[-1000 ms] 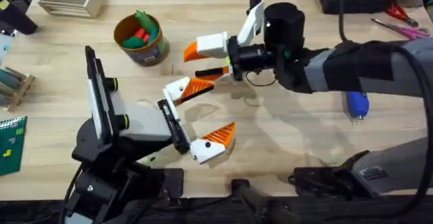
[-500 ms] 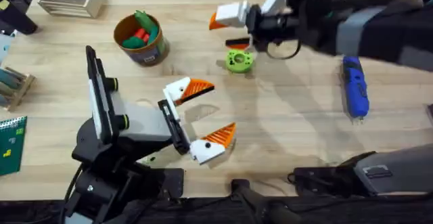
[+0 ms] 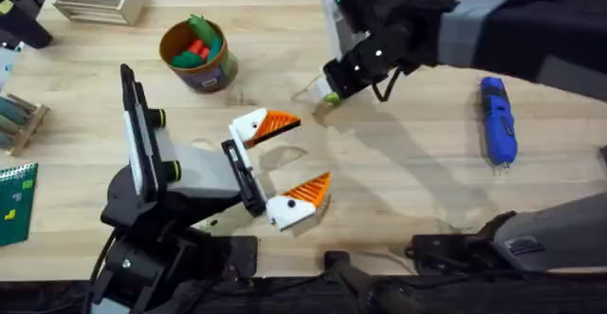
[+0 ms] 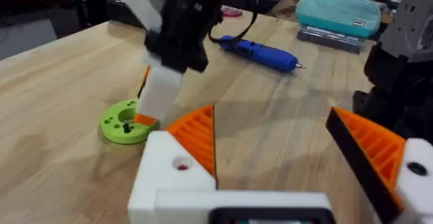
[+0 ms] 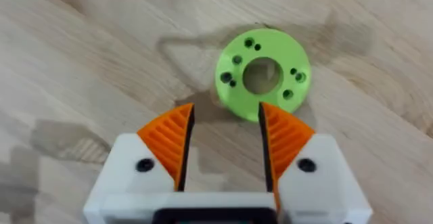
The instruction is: Pick up the gripper from the table and insert it into the empty holder that is missing its gripper. Then pick up a screw, insert it into the mounting hole, and use the screwdriver to tighten it. Finally, clean up the table by picking up the vegetable and placing it into the bucket.
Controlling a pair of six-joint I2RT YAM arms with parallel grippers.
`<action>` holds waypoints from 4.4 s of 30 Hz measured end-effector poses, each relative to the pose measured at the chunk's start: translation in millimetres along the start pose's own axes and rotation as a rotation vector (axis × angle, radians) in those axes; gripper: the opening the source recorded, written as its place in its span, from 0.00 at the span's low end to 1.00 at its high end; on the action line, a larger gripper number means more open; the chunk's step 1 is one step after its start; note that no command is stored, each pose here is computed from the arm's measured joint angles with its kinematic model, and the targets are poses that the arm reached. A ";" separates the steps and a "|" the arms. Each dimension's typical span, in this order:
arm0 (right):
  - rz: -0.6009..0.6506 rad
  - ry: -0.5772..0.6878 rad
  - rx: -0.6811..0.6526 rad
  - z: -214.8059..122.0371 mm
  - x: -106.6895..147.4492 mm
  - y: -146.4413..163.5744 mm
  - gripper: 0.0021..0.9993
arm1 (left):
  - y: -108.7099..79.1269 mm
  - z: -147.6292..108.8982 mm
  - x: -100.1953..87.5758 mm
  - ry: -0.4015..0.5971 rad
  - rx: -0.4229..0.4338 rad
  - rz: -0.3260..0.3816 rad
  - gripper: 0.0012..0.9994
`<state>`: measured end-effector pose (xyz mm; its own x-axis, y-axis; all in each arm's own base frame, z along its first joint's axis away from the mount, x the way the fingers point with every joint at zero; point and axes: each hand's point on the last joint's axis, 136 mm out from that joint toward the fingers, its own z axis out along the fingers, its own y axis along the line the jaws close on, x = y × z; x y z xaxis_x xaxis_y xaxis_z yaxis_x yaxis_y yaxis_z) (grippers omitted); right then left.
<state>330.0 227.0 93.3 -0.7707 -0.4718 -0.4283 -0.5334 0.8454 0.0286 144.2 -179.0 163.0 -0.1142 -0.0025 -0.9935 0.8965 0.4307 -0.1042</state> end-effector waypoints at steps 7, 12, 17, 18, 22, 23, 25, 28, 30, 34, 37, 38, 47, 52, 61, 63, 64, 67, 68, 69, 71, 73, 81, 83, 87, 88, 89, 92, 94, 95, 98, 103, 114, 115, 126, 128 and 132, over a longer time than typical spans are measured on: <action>-0.034 -0.035 0.038 20.2 -11.8 -5.0 0.34 | -0.1 0.0 -0.2 0.000 0.000 0.000 0.99; -0.038 -0.047 0.036 22.2 -14.9 -3.1 0.33 | 0.0 0.0 -0.1 0.000 0.000 0.000 0.99; -0.054 -0.026 0.029 30.9 -10.4 4.3 0.33 | -0.1 0.0 -0.2 0.000 0.000 0.000 0.99; -0.058 -0.020 0.027 32.7 -9.1 5.9 0.33 | 0.0 0.0 -0.1 0.000 0.000 0.000 0.99; -0.070 0.006 0.024 42.4 -3.2 10.4 0.31 | 0.0 0.0 0.0 0.000 0.000 0.000 0.99; -0.072 0.005 0.027 42.7 -3.4 9.9 0.27 | 0.0 0.0 -0.1 0.000 0.000 0.000 0.99; -0.072 0.004 0.032 42.6 -3.6 8.8 0.23 | 0.0 0.0 0.0 0.000 0.000 0.000 0.99; -0.075 0.004 0.039 42.8 -3.7 7.5 0.20 | 0.0 0.0 0.0 0.000 0.000 0.000 0.99; -0.075 0.004 0.043 43.2 -3.8 6.9 0.19 | -0.1 0.0 -0.1 0.000 0.000 0.000 0.99; -0.073 -0.008 0.042 43.3 -6.9 6.3 0.19 | -0.1 0.0 -0.1 0.000 0.000 0.000 0.99; -0.071 -0.010 0.048 45.3 -7.4 4.8 0.11 | 0.0 0.0 0.0 0.000 0.000 0.000 0.99; -0.070 -0.010 0.049 45.3 -7.5 4.1 0.09 | 0.0 0.0 0.0 0.000 0.000 0.000 0.99; -0.070 -0.010 0.056 45.1 -7.8 1.5 0.01 | -0.1 0.0 -0.2 0.000 0.000 0.000 0.99; -0.068 -0.061 0.050 23.4 -18.3 2.8 0.01 | 0.0 0.0 -0.1 0.000 0.000 0.000 0.99; -0.076 -0.165 -0.009 -56.2 -28.3 15.5 0.01 | -0.1 0.0 -0.1 0.000 0.000 0.000 0.99; -0.090 -0.125 -0.025 -62.5 -22.5 22.6 0.01 | -0.1 0.0 -0.1 0.000 0.000 0.000 0.99; -0.124 -0.097 -0.052 -76.7 -25.1 39.1 0.00 | 0.0 0.0 -0.1 0.000 0.000 0.000 0.99; -0.163 -0.125 -0.085 -96.4 -38.8 60.0 0.00 | 0.0 0.0 0.0 0.000 0.000 0.000 0.99; -0.173 -0.133 -0.093 -102.2 -41.6 65.3 0.00 | 0.0 0.0 -0.2 0.000 0.000 0.000 0.99; -0.185 -0.140 -0.105 -108.9 -44.1 71.6 0.00 | -0.1 0.0 0.0 0.000 0.000 0.000 0.99; -0.208 -0.146 -0.145 -120.5 -46.1 86.0 0.00 | -0.1 0.0 0.0 0.000 0.001 0.000 0.99; -0.228 -0.150 -0.194 -129.8 -46.4 100.6 0.00 | -0.1 0.0 -0.2 0.000 0.001 0.000 0.99; -0.333 -0.158 -0.348 -151.6 -34.3 165.2 0.00 | -0.6 0.0 -0.1 0.000 0.003 0.000 0.99; -0.336 -0.156 -0.353 -152.3 -32.8 168.5 0.00 | -0.5 0.0 0.1 0.000 0.003 0.000 0.99; -0.352 -0.151 -0.365 -153.7 -28.4 176.7 0.00 | -0.6 0.0 0.2 0.001 0.004 -0.001 0.99; -0.355 -0.147 -0.368 -153.7 -27.1 178.7 0.00 | -0.6 0.0 0.1 0.000 0.004 0.000 0.99; -0.359 -0.144 -0.370 -153.4 -25.8 180.2 0.00 | -0.6 0.0 0.1 0.000 0.004 0.000 0.99; -0.369 -0.102 -0.370 -141.3 -19.8 185.5 0.00 | -0.5 0.0 0.1 0.000 0.003 0.000 0.99; -0.369 -0.093 -0.368 -140.2 -18.1 185.0 0.00 | -0.6 0.0 0.1 0.000 0.004 0.000 0.99; -0.369 -0.082 -0.366 -139.8 -15.4 183.9 0.00 | -0.7 0.0 -0.1 0.000 0.004 0.000 0.99; -0.369 -0.081 -0.366 -139.8 -15.3 183.9 0.00 | -0.6 0.0 0.1 0.000 0.004 0.000 0.99; -0.369 -0.081 -0.366 -139.7 -15.3 183.9 0.00 | -0.6 0.0 0.0 0.000 0.004 0.000 0.99; -0.369 -0.046 -0.358 -125.2 -14.8 186.1 0.00 | -4.8 0.1 0.8 0.004 0.027 -0.008 0.99; -0.369 -0.041 -0.357 -123.7 -14.4 186.1 0.00 | -5.6 0.2 1.0 0.004 0.031 -0.008 0.99; -0.369 -0.020 -0.353 -122.6 -10.2 184.6 0.00 | -10.5 0.1 1.5 0.007 0.059 -0.008 0.99; -0.369 -0.020 -0.353 -122.6 -10.1 184.6 0.00 | -10.6 0.1 1.4 0.007 0.059 -0.008 0.99; -0.369 -0.017 -0.352 -122.7 -9.5 184.3 0.00 | -11.1 0.1 1.7 0.008 0.062 -0.009 0.99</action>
<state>196.3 356.5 213.5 -0.5041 -0.7165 -0.4822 -0.8567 0.4856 0.1740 134.2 -183.8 162.4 -0.1252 0.0009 -0.9921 0.9203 0.3737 -0.1158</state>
